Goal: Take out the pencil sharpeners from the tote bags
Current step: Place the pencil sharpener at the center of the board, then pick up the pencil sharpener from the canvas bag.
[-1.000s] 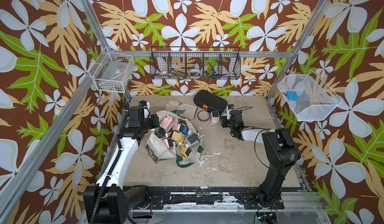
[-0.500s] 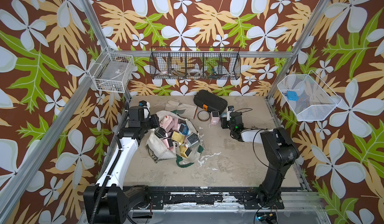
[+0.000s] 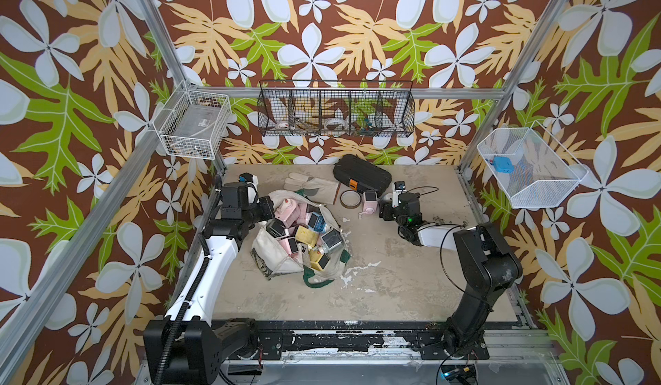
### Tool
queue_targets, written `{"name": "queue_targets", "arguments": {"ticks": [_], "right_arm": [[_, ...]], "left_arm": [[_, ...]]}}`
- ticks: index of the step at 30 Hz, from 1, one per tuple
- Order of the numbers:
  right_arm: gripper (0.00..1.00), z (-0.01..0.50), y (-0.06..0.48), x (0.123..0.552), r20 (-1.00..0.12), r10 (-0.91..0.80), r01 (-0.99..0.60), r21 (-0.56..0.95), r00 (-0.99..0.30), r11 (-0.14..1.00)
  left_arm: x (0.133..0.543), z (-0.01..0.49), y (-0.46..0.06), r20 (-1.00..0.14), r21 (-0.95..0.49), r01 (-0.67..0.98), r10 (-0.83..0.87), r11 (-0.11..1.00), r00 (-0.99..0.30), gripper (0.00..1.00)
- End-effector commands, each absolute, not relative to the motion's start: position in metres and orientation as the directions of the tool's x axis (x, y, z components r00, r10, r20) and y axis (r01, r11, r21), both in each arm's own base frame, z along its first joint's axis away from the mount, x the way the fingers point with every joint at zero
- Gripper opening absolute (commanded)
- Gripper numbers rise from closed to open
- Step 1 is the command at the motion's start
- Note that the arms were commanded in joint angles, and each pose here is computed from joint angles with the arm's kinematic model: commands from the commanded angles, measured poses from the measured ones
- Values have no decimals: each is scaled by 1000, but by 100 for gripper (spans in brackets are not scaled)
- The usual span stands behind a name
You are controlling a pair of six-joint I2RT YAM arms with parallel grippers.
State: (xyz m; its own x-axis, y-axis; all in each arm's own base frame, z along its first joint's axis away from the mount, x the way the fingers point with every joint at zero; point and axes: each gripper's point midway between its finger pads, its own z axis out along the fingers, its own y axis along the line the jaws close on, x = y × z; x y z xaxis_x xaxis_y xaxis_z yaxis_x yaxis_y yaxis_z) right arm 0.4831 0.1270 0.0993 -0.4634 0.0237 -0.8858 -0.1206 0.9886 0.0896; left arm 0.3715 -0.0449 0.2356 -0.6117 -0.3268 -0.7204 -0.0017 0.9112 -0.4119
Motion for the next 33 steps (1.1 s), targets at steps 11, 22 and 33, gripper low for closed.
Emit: {"name": "queue_targets", "arguments": {"ticks": [11,22,33], "right_arm": [[85,181,133,468,-937,142,-169,203,-318,964],[81,225,170,444,-935,112,-228,196,-336,954],[69,304,265,343,-964,59,-521,191,-260,832]], "left_arm": [[377,249,-42,-748,-418,10,-338,909,-572,0],[377,248,-43,-744,-423,12,-340,906,-576,0],[377,248,-43,-744,-423,14,-338,906,-576,0]]}}
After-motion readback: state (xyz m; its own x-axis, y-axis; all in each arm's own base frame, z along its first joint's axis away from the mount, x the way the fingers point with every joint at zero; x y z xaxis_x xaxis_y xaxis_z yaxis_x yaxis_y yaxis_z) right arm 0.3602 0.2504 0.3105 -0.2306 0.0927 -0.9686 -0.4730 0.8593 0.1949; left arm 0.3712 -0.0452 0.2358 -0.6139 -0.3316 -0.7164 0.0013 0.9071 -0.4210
